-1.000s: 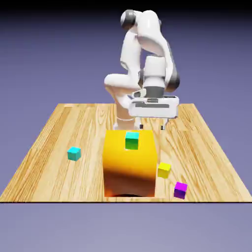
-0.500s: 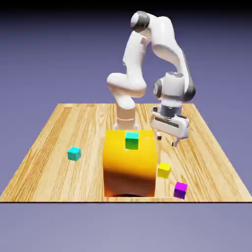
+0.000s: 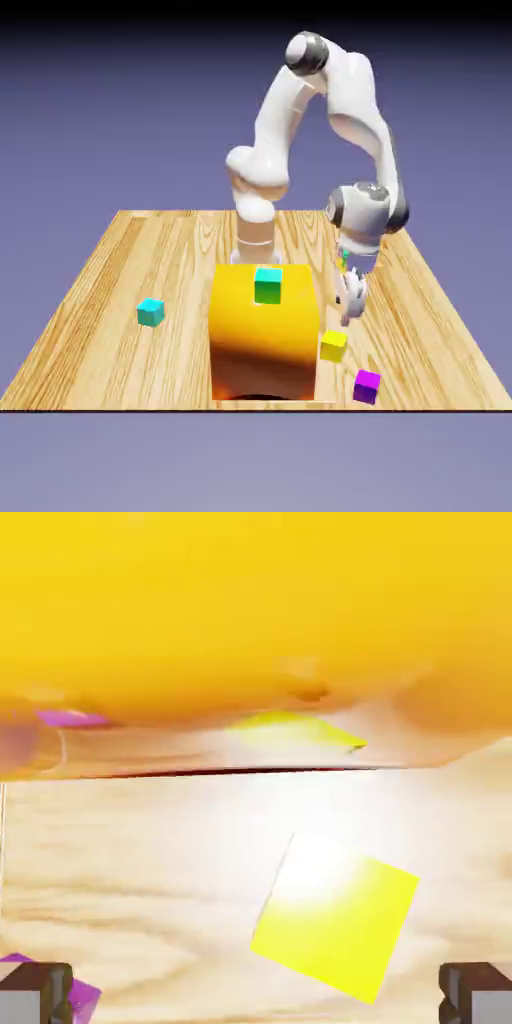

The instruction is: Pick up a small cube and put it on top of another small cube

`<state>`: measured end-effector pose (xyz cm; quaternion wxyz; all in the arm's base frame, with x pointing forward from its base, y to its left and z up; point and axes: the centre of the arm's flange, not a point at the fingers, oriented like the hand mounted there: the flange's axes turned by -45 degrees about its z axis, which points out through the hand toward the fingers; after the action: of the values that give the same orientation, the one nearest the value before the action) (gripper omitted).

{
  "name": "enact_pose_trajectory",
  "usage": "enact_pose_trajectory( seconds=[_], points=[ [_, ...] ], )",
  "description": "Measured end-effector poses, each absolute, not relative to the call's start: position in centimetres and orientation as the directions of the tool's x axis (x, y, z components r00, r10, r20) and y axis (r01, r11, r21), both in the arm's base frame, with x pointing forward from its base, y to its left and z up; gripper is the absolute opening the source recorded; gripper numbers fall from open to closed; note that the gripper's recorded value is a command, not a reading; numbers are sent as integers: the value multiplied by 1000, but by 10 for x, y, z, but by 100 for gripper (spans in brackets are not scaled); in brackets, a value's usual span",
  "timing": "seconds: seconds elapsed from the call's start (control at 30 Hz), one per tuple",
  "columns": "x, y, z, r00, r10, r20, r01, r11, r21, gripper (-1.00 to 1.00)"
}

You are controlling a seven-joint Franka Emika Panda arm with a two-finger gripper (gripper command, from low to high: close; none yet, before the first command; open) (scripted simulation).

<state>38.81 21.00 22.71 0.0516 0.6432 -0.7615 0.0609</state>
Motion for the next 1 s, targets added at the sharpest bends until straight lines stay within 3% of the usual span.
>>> enact_pose_trajectory(
  seconds=[0.2, 0.5, 0.53, 1.0],
  points=[
    [380, 212, 193, -402, -896, 189, -912, 410, -1, 0],
    [377, 205, 129, -402, -896, 188, -913, 409, -1, 0],
    [376, 204, 124, -402, -896, 189, -912, 409, 0, -100],
    [402, 195, 219, -367, -922, 124, -928, 372, 16, -100]
  ],
)
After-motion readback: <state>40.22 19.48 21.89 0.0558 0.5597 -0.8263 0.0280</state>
